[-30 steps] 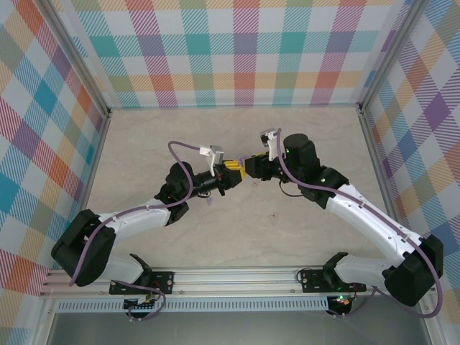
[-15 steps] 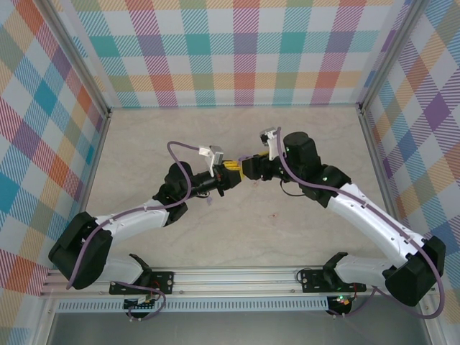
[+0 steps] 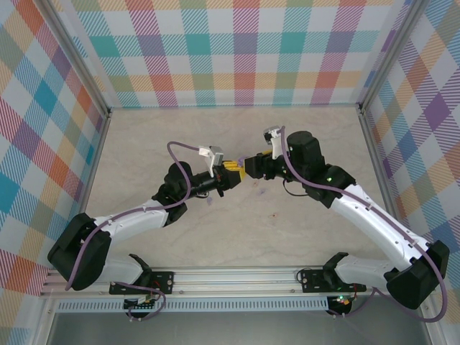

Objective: Insert the wireless bluetooth earbuds into the charging case

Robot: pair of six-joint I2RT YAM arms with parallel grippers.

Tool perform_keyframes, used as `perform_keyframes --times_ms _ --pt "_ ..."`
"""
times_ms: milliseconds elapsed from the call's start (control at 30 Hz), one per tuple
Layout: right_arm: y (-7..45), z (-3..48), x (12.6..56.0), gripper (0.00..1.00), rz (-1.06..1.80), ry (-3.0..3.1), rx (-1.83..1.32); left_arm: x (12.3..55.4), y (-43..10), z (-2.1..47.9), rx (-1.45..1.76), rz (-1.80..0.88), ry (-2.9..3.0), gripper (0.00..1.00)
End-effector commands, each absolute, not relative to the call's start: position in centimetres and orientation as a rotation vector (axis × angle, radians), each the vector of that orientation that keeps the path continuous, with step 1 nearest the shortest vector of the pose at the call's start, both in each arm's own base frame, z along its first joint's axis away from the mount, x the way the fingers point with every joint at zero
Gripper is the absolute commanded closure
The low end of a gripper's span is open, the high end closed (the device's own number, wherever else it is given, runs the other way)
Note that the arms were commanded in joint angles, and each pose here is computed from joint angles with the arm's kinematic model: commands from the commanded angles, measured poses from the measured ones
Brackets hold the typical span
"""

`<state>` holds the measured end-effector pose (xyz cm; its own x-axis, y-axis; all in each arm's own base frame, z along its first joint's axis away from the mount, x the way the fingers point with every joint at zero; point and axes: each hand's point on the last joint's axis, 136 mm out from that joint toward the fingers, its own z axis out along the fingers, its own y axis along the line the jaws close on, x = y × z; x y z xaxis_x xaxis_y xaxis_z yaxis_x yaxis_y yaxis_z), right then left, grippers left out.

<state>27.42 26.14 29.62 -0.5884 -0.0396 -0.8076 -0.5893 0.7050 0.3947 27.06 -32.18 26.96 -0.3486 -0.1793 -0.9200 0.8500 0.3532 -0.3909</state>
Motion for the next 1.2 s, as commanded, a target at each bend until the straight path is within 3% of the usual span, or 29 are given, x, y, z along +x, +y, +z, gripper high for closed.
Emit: perform_keyframes --times_ms 0,200,400,633,933,1167 --pt "24.9 30.1 28.2 0.39 0.761 2.091 -0.392 26.8 -32.4 28.5 0.646 -1.192 1.522 0.82" --pt "19.7 25.4 30.6 0.41 0.489 2.282 -0.156 26.9 -31.8 27.7 0.648 -1.133 1.566 0.82" --pt "15.6 18.9 31.8 0.39 0.445 2.526 -0.02 26.3 -31.0 27.6 0.672 -1.083 1.588 0.82" --pt "16.3 13.0 33.7 0.42 0.493 2.74 -0.029 25.6 -30.1 28.1 0.702 -1.029 1.599 0.82" --pt "17.7 8.1 37.2 0.57 0.457 2.871 0.018 25.1 -29.6 28.4 0.708 -1.02 1.595 0.82" --pt "17.7 5.3 38.4 0.59 0.408 2.955 0.13 25.1 -29.6 28.5 0.712 -1.012 1.592 0.82"
